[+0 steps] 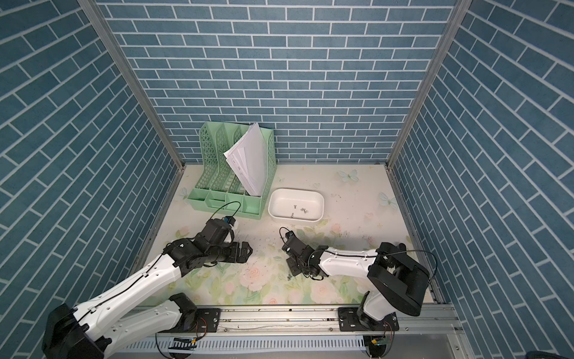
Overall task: Put the screws on the desktop into the storage box
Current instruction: Pick up the screw from the center of the board, then place the screw in the storage box.
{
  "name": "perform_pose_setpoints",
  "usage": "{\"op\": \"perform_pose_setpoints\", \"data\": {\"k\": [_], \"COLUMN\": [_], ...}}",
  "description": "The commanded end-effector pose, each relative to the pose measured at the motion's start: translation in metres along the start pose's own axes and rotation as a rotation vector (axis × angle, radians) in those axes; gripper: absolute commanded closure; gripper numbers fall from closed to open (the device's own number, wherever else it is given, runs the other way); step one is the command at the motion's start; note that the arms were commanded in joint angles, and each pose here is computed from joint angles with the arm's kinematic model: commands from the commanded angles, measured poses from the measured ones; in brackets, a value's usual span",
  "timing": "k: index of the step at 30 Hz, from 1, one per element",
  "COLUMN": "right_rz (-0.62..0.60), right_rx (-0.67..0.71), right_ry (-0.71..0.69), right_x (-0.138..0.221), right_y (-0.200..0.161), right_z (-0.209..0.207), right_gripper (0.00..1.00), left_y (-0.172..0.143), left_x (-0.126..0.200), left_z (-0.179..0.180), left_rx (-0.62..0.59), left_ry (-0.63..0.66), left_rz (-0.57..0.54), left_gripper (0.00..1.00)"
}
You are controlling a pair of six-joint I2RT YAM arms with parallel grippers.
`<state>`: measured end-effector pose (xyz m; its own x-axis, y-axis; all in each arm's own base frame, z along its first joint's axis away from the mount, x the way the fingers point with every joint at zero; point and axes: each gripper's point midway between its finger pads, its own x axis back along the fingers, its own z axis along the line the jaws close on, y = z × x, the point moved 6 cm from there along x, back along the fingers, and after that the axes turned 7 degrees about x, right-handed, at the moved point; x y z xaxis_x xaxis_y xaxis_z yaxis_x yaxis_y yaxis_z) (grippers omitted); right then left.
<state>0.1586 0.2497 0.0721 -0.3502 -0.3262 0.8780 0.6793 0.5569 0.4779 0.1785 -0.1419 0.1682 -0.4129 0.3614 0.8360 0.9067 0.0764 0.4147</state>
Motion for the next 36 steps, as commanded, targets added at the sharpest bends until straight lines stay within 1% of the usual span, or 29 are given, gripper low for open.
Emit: {"op": "perform_pose_setpoints", "data": {"k": [1,7,19,28,36], "right_rz": [0.044,0.020,-0.046,-0.120,-0.171], "right_rx": [-0.008,0.009,0.046,0.043,0.036], "right_ry": [-0.026,-0.043,-0.100,-0.149,-0.171], "right_x": [0.004,0.014,0.038,0.059,0.058], "right_y": [-0.012,0.000,0.041,0.089,0.136], "right_z": [-0.004,-0.005,-0.015,-0.048,-0.085], "right_gripper": [0.82,0.82,0.82,0.82,0.83], "left_y": [-0.002,-0.002,-0.003,-0.003,-0.004], "left_x": [-0.003,-0.004,-0.005,-0.006,-0.006], "left_z": [0.003,0.003,0.003,0.002,0.003], "left_rx": [-0.010,-0.009,-0.007,-0.005,-0.005], "left_ry": [0.008,0.007,0.005,0.001,0.002], "left_rz": [0.002,0.006,0.012,0.015,0.018], "left_gripper": [0.00,0.00,0.00,0.00,0.00]}}
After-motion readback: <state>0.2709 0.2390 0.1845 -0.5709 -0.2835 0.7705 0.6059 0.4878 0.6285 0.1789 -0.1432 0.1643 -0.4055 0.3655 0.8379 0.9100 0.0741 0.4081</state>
